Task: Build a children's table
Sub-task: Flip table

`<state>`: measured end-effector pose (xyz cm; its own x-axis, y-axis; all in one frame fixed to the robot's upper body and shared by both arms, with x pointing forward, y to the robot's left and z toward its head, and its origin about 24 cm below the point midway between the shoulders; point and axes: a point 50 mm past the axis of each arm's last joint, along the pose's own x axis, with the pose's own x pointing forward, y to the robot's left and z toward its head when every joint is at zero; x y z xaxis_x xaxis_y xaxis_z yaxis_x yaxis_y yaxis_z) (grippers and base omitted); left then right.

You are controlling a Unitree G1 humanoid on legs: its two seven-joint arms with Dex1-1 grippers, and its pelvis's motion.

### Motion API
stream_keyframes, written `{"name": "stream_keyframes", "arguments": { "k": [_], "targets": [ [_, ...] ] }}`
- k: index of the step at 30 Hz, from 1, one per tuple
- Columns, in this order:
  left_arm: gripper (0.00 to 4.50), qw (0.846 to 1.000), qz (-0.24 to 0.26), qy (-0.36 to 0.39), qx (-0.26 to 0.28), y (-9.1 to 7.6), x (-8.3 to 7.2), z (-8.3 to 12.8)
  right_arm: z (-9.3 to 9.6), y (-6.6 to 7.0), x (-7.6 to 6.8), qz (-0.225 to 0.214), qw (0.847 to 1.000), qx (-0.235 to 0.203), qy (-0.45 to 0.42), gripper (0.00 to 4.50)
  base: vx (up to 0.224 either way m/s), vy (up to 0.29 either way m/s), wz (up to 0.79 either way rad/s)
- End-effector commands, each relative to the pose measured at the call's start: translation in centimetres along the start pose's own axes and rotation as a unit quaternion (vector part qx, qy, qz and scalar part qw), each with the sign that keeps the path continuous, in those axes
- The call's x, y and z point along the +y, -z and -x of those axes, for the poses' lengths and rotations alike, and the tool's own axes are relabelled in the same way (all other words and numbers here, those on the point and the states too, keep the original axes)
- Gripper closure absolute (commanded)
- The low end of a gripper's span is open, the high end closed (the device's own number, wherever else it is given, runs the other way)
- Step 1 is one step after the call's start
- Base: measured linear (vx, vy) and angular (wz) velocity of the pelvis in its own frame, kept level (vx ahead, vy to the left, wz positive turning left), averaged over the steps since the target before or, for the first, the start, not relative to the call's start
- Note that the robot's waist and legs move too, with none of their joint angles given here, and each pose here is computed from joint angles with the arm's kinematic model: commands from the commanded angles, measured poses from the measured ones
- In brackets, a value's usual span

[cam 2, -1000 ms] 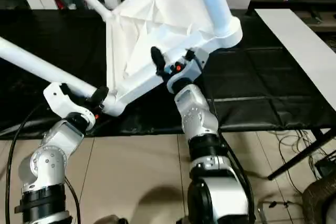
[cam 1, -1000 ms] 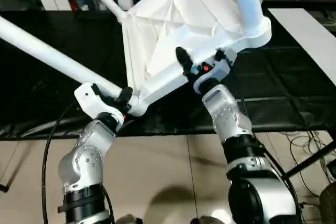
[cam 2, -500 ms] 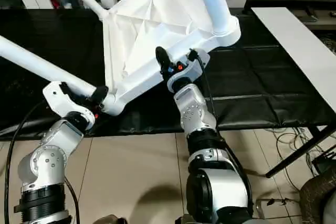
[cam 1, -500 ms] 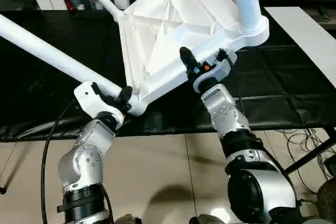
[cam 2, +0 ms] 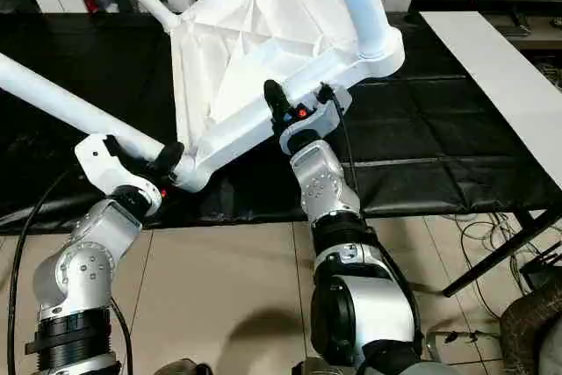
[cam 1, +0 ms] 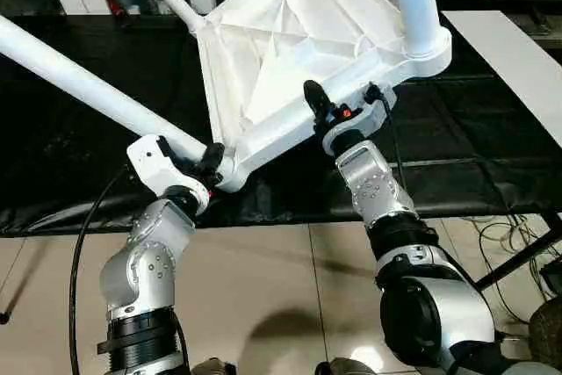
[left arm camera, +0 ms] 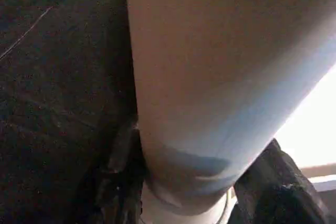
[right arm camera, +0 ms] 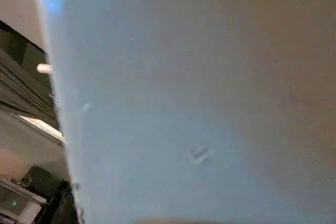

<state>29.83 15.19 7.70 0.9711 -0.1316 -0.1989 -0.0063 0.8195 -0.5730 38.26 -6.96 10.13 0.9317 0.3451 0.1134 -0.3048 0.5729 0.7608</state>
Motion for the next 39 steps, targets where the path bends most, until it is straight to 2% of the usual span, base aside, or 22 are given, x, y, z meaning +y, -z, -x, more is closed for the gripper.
{"name": "stream_keyframes", "arguments": {
  "k": [1, 7, 17, 21, 25, 27, 31, 35, 36, 39],
  "targets": [
    [1.77, 0.996, 0.007, 0.036, 0.082, 3.4, -1.0, -0.2, -1.5, -0.1, 4.1, 0.015, 0.996, 0.003, -0.084, 2.40, 0.000, 0.000, 0.00],
    [1.77, 0.996, 0.006, 0.042, 0.080, 3.3, -0.9, -0.1, -1.4, -0.9, 3.3, 0.017, 0.997, -0.009, -0.070, 2.43, 0.000, 0.000, 0.00],
    [1.77, 0.995, -0.006, 0.075, 0.070, 2.6, -1.0, 0.5, -1.2, -3.1, 2.4, 0.018, 0.997, -0.048, -0.053, 2.46, 0.000, 0.000, 0.00],
    [1.77, 0.995, -0.009, 0.078, 0.069, 2.5, -1.0, 0.6, -1.1, -3.4, 2.2, 0.021, 0.997, -0.052, -0.050, 2.46, 0.000, 0.000, 0.00],
    [1.78, 0.992, -0.022, 0.098, 0.077, 2.4, -0.4, 1.2, -0.3, -5.1, 1.0, 0.027, 0.996, -0.081, -0.035, 2.48, 0.000, 0.000, 0.00],
    [1.78, 0.991, -0.027, 0.101, 0.078, 2.4, -0.2, 1.4, -0.2, -5.5, 0.8, 0.027, 0.995, -0.088, -0.030, 2.48, 0.000, 0.000, 0.00],
    [1.78, 0.987, -0.071, 0.121, 0.082, 2.1, 0.6, 1.5, 0.3, -6.7, 0.2, 0.033, 0.994, -0.106, -0.021, 2.51, 0.000, 0.000, 0.00],
    [1.78, 0.969, -0.131, 0.176, 0.109, 2.2, 1.0, 2.3, 1.0, -7.7, 0.1, 0.048, 0.992, -0.117, -0.027, 2.51, 0.000, 0.000, 0.00],
    [1.78, 0.958, -0.174, 0.193, 0.125, 2.2, 1.6, 2.9, 1.4, -8.3, 0.0, 0.057, 0.990, -0.126, -0.024, 2.51, 0.000, 0.000, 0.00],
    [1.78, 0.935, -0.238, 0.229, 0.132, 1.7, 1.9, 3.8, 2.0, -9.4, -0.2, 0.086, 0.987, -0.137, -0.010, 2.51, 0.000, 0.000, 0.00]
  ]
}}
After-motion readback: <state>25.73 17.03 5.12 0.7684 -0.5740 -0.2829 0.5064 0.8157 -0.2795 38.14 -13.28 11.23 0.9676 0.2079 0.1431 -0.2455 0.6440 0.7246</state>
